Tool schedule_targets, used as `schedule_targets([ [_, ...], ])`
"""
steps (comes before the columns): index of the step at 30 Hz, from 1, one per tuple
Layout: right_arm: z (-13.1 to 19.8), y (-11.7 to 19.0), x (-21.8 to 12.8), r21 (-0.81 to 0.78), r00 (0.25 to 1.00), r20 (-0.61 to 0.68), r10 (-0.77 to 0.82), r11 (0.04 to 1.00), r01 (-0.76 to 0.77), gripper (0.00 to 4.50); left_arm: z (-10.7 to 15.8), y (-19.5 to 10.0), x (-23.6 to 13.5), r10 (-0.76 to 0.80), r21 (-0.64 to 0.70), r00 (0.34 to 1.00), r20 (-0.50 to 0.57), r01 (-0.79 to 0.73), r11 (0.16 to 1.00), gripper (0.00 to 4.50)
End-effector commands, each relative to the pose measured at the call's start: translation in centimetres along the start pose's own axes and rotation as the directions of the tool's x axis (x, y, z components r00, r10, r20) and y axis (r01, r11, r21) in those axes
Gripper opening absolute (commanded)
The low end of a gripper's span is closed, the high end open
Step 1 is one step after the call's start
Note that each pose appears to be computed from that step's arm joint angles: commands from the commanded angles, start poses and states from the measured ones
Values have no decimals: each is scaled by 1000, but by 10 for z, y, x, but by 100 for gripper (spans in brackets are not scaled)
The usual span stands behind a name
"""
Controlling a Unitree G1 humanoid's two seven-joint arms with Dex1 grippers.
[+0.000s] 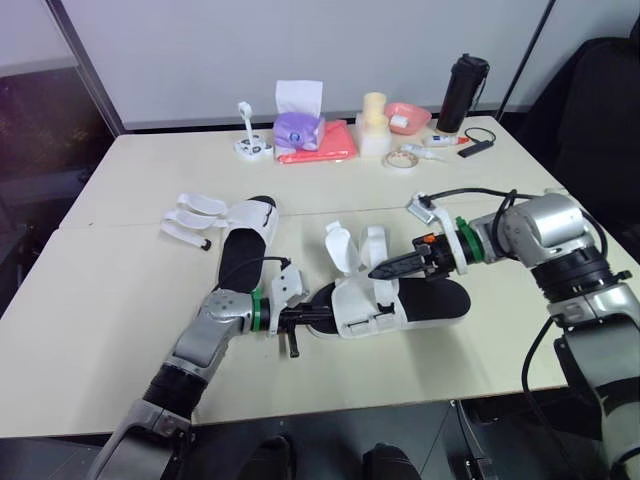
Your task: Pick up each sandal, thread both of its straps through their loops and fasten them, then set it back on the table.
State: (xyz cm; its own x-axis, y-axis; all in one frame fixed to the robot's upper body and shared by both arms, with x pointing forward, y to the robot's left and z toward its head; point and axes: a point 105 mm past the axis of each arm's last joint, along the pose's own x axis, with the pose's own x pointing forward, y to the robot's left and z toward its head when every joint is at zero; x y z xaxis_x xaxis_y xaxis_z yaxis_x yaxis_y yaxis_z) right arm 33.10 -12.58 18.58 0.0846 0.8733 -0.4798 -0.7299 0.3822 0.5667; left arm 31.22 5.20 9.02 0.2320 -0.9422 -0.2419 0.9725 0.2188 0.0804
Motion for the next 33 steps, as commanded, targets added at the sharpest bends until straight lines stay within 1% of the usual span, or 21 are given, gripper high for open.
schedule_targets([
  [1, 13, 11, -4, -43, 999, 30, 26, 999, -25, 8, -20, -6, 0, -10, -50, 998, -66, 7, 999, 0],
  [14, 16, 16, -3, -34, 998, 35, 49, 998, -48, 8, -19, -8, 2, -16, -55, 998, -63, 12, 998, 0],
  [25, 4, 13, 2, -13, 999, -1, 47, 999, -47, 8, -20, -8, 3, -14, -57, 998, -62, 10, 998, 0],
  [33, -9, 1, 5, -5, 999, -31, 14, 1000, -14, 8, -19, -8, 4, -11, -56, 998, -60, 7, 998, 0],
])
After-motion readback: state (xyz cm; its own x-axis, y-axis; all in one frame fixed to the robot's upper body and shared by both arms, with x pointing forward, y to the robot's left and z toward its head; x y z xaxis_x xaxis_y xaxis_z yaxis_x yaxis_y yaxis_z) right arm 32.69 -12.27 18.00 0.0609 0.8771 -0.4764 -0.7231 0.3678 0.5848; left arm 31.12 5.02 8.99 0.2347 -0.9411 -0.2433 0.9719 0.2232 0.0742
